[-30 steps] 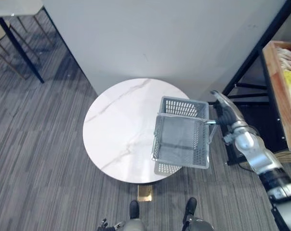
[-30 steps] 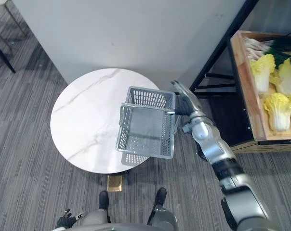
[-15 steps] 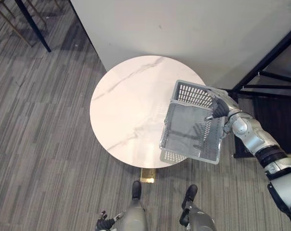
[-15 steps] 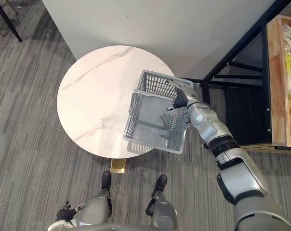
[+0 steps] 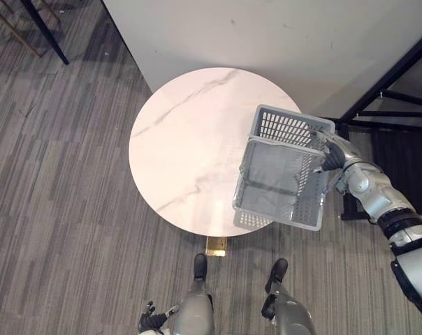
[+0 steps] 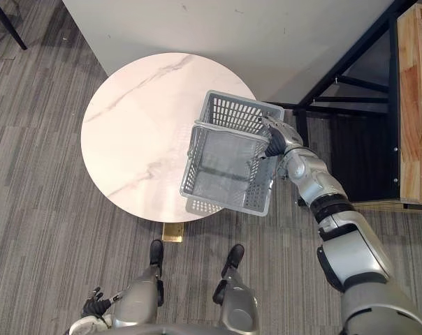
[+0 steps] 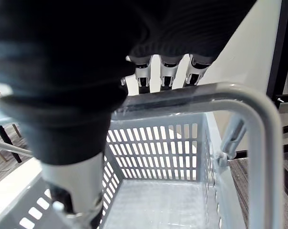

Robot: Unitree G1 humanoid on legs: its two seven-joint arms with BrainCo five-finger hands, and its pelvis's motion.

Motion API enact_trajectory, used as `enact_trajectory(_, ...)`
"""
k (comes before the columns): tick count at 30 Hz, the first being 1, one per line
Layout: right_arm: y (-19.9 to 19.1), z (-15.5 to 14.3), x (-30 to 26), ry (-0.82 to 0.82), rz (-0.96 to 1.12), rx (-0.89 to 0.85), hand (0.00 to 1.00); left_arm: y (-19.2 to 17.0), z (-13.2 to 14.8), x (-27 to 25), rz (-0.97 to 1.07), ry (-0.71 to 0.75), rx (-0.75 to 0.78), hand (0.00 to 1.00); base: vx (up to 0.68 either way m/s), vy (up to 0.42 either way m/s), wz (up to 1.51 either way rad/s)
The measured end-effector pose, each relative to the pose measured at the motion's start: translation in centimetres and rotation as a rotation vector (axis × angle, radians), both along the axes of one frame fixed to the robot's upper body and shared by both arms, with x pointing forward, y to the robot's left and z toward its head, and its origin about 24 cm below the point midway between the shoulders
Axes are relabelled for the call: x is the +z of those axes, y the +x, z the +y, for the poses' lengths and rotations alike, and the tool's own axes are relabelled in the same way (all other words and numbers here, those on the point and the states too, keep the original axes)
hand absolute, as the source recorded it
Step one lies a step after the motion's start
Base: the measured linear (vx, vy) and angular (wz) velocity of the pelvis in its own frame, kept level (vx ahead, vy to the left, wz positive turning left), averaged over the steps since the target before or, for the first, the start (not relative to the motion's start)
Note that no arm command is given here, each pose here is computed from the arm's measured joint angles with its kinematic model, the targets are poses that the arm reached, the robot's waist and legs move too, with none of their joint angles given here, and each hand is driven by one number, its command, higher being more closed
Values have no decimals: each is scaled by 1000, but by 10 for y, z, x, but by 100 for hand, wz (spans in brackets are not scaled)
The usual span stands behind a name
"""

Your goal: Pick vegetable in the basket

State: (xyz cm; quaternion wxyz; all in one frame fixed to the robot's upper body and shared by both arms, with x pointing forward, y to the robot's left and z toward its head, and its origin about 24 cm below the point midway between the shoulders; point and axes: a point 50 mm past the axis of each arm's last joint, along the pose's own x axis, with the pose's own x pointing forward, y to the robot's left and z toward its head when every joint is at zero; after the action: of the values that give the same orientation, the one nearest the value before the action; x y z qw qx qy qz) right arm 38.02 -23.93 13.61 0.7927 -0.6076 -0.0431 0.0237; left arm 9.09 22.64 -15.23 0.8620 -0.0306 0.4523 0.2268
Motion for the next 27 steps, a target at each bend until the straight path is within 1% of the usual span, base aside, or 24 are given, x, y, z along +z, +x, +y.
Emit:
enact_trajectory(4,2,-5,3,-11,-2,-21,0,2,0,1,-8,0,-1,0,-1,5,-2)
enact_trajectory(27,2,-4,5,-14,-7,-18,0,3,0,1,-12,4,-1,0,4,2,-2)
